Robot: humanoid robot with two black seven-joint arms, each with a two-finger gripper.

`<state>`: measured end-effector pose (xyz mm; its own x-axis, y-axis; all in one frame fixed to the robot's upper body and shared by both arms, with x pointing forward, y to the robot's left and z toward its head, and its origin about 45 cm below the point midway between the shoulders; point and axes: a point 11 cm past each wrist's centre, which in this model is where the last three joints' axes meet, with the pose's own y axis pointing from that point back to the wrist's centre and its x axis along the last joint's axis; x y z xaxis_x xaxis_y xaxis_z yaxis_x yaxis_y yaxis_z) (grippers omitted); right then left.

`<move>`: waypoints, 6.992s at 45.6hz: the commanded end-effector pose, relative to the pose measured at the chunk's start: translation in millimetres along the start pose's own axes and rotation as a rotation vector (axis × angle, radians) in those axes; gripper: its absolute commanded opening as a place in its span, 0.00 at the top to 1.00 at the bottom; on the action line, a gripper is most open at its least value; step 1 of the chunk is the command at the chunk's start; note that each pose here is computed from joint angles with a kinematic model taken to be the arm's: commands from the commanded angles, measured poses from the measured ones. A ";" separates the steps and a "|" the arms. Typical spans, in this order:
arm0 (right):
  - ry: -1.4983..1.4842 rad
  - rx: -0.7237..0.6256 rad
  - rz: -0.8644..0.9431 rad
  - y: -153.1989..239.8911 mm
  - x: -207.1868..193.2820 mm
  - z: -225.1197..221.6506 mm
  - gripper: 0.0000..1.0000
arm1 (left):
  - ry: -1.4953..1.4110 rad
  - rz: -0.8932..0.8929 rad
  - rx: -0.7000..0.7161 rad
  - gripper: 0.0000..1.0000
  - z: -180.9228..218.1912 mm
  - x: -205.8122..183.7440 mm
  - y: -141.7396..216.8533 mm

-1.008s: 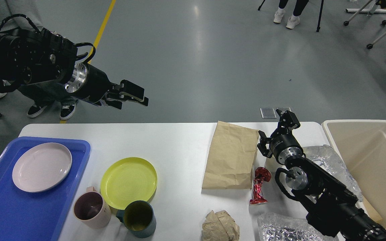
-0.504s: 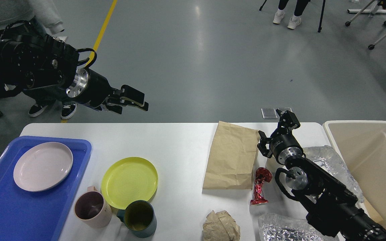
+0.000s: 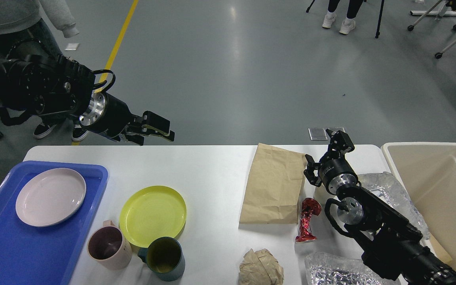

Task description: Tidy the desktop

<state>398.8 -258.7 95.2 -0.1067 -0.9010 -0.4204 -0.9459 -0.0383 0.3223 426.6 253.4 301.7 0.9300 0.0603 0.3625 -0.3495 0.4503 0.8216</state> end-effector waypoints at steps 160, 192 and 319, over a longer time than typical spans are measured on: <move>0.000 0.000 -0.002 0.0 -0.2 0.0 0.00 | 0.088 -0.359 0.444 0.04 -121.8 -170.5 -21.1; 0.000 0.000 0.000 0.0 0.0 0.0 0.00 | 0.058 -0.322 0.505 0.04 -151.6 -199.8 -38.3; 0.000 0.000 0.000 0.0 0.0 0.0 0.00 | 0.007 -0.167 0.568 0.99 -158.1 -185.6 -46.4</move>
<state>398.8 -258.6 95.2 -0.1061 -0.9009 -0.4208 -0.9459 -0.0390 0.3220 281.9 364.9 116.4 0.9786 0.0340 0.2029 -0.1987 -0.0997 0.9750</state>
